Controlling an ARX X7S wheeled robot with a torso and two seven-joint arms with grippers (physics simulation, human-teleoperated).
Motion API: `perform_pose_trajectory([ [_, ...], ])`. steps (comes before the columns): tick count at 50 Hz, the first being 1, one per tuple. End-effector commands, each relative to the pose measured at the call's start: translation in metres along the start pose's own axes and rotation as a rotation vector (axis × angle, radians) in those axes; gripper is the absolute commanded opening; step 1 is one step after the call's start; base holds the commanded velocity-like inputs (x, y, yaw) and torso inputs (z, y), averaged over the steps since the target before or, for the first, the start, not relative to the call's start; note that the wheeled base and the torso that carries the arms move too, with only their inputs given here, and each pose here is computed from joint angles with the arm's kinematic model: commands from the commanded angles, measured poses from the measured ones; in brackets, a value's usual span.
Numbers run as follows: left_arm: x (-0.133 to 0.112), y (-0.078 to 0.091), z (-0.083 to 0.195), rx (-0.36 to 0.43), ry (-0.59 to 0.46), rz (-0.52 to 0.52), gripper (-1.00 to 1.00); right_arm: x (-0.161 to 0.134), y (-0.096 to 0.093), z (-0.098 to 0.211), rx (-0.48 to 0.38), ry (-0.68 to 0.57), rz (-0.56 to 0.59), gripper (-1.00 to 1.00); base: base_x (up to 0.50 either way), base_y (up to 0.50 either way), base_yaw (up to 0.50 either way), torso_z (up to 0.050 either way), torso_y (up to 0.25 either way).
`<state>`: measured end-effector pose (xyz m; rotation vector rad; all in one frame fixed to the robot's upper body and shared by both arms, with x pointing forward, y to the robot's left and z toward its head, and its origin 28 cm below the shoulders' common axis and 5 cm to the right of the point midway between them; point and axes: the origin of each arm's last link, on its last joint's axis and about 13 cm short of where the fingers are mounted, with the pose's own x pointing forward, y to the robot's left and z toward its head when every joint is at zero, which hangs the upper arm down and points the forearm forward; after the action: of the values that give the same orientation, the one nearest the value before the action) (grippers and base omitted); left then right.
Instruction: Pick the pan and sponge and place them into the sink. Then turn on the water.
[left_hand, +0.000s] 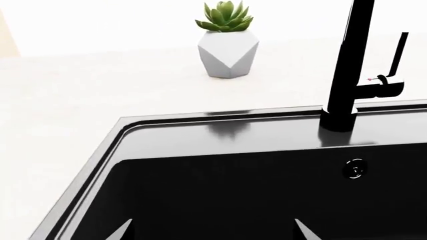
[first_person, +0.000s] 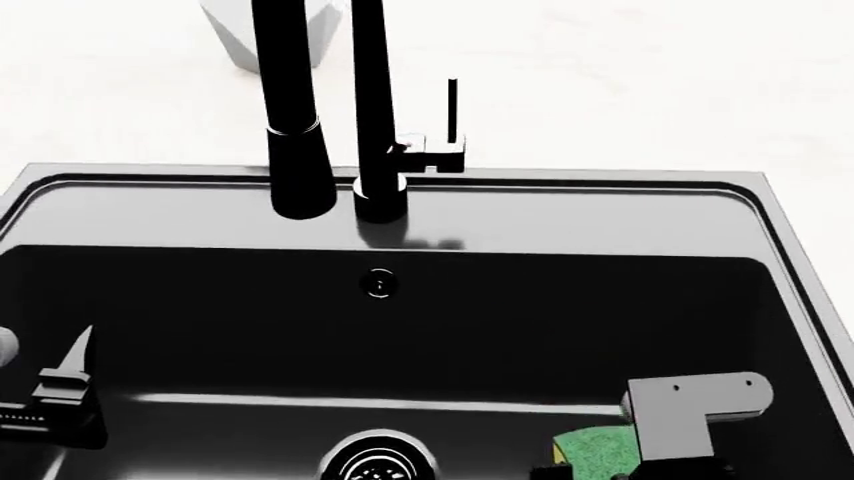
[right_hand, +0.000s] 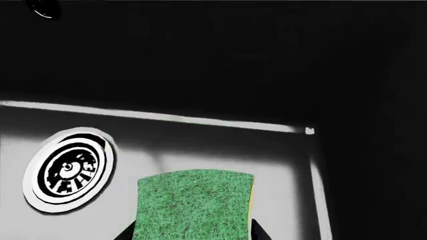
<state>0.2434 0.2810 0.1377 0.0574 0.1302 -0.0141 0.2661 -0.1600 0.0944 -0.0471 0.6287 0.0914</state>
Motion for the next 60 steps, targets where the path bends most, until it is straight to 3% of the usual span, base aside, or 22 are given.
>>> perform_pose_trajectory([
  [1,0.0,-0.001,0.001,-0.002,0.0,0.0,1.0,0.017,-0.004,-0.02,0.023,0.064,0.012,-1.0,0.0,0.0,0.0,0.0,0.0],
  [9,0.0,-0.001,0.0,0.001,0.004,0.0,1.0,0.02,-0.005,-0.02,0.023,0.071,0.022,-1.0,0.0,0.0,0.0,0.0,0.0],
  [10,0.0,0.0,0.0,0.001,0.004,-0.001,1.0,0.02,-0.004,-0.019,0.024,0.07,0.022,1.0,0.0,0.0,0.0,0.0,0.0],
  [23,0.0,-0.002,0.0,0.004,0.005,-0.004,1.0,0.01,-0.005,-0.011,0.037,0.035,0.014,1.0,0.0,0.0,0.0,0.0,0.0],
  [42,0.001,-0.003,0.0,0.002,0.006,-0.007,1.0,-0.037,0.003,0.042,-0.021,-0.158,-0.016,1.0,0.0,0.0,0.0,0.0,0.0],
  [47,0.001,-0.002,0.0,0.001,0.002,-0.005,1.0,-0.047,0.005,0.052,-0.011,-0.282,-0.013,1.0,0.0,0.0,0.0,0.0,0.0],
  [50,0.001,-0.003,0.0,0.002,0.005,-0.007,1.0,-0.047,0.002,0.054,-0.071,-0.395,-0.075,1.0,0.0,0.0,0.0,0.0,0.0],
  [51,0.002,-0.003,0.0,0.002,0.005,-0.007,1.0,-0.047,0.003,0.053,0.006,-0.455,-0.033,1.0,0.0,0.0,0.0,0.0,0.0],
  [52,0.002,-0.003,0.0,-0.001,-0.003,-0.01,1.0,-0.047,0.003,0.053,0.006,-0.508,-0.04,1.0,0.0,0.0,0.0,0.0,0.0],
  [53,0.002,-0.001,0.0,-0.007,-0.009,-0.013,1.0,-0.048,0.001,0.051,-0.003,-0.66,-0.17,1.0,0.0,0.0,0.0,0.0,0.0],
  [54,0.002,0.0,0.0,-0.005,-0.009,-0.012,1.0,-0.049,-0.001,0.054,-0.054,-0.722,-0.22,1.0,0.0,0.0,0.0,0.0,0.0],
  [55,0.003,0.001,0.0,-0.005,-0.007,-0.012,1.0,-0.05,-0.001,0.053,-0.073,-0.714,-0.188,1.0,0.0,0.0,0.0,0.0,0.0],
  [56,0.004,0.0,0.0,-0.004,-0.01,-0.007,1.0,-0.051,0.0,0.049,-0.034,-0.695,-0.132,1.0,0.0,0.0,0.0,0.0,0.0],
  [60,0.003,-0.003,0.004,-0.004,-0.017,-0.007,1.0,-0.056,0.005,0.039,-0.081,-0.546,0.081,1.0,0.0,0.0,0.0,0.0,0.0],
])
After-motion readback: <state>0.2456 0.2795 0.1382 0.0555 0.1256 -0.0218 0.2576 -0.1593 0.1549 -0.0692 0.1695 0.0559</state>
